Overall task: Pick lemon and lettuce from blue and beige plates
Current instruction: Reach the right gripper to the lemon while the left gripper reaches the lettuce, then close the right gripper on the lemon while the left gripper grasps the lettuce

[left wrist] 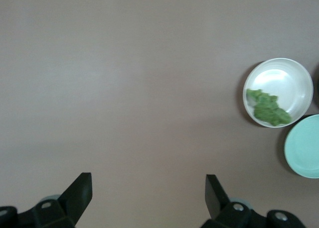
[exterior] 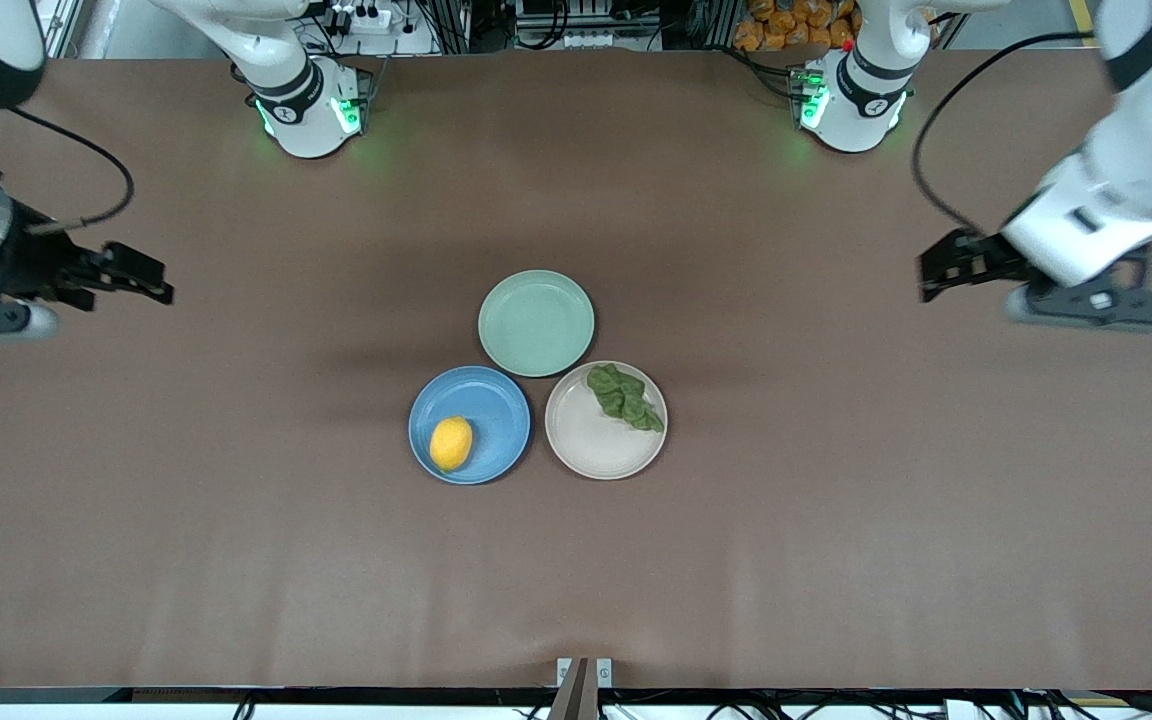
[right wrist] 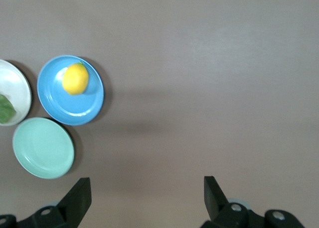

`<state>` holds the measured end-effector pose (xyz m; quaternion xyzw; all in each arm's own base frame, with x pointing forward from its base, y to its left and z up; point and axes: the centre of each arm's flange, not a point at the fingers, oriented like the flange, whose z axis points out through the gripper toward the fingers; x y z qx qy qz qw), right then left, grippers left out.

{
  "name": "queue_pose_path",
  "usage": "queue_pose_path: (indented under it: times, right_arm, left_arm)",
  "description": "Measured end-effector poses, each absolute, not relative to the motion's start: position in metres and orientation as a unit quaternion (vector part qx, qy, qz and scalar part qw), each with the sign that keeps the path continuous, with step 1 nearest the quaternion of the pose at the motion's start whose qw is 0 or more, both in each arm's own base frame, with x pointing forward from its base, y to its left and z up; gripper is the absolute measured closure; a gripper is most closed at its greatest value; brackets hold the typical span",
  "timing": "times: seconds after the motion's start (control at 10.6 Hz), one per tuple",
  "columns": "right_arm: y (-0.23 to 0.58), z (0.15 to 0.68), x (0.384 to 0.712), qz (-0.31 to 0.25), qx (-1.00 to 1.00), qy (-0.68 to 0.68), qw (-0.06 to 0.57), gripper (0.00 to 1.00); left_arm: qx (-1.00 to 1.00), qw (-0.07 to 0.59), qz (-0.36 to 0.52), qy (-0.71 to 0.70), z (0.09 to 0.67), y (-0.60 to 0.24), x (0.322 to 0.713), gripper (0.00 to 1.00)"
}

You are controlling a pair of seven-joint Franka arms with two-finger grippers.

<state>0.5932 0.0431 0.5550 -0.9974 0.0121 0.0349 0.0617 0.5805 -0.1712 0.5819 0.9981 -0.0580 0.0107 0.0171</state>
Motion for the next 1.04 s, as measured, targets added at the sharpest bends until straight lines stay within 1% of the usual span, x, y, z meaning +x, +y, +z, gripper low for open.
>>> queue_pose_path:
  times: [0.28,0.47,0.66,0.85,1.04]
  right_arm:
    - [0.100,0.468,0.638,0.024,-0.996,0.052,0.073,0.00]
    - [0.132,0.413,0.658,0.010,-0.993,0.084,0.081,0.00]
    - [0.178,0.367,0.664,0.009,-0.988,0.127,0.087,0.00]
    - [0.216,0.325,0.657,0.030,-0.988,0.130,0.083,0.00]
    - [0.242,0.290,0.653,0.034,-0.985,0.149,0.083,0.00]
  left_arm:
    - [0.998,0.027,0.020,-0.051,0.528,-0.278,0.578,0.00]
    - [0.996,0.039,0.034,-0.072,0.484,-0.331,0.580,0.00]
    - [0.994,0.048,0.040,-0.088,0.424,-0.378,0.580,0.00]
    - [0.992,0.052,0.041,-0.111,0.365,-0.419,0.572,0.00]
    - [0.990,0.055,0.042,-0.122,0.320,-0.439,0.567,0.00]
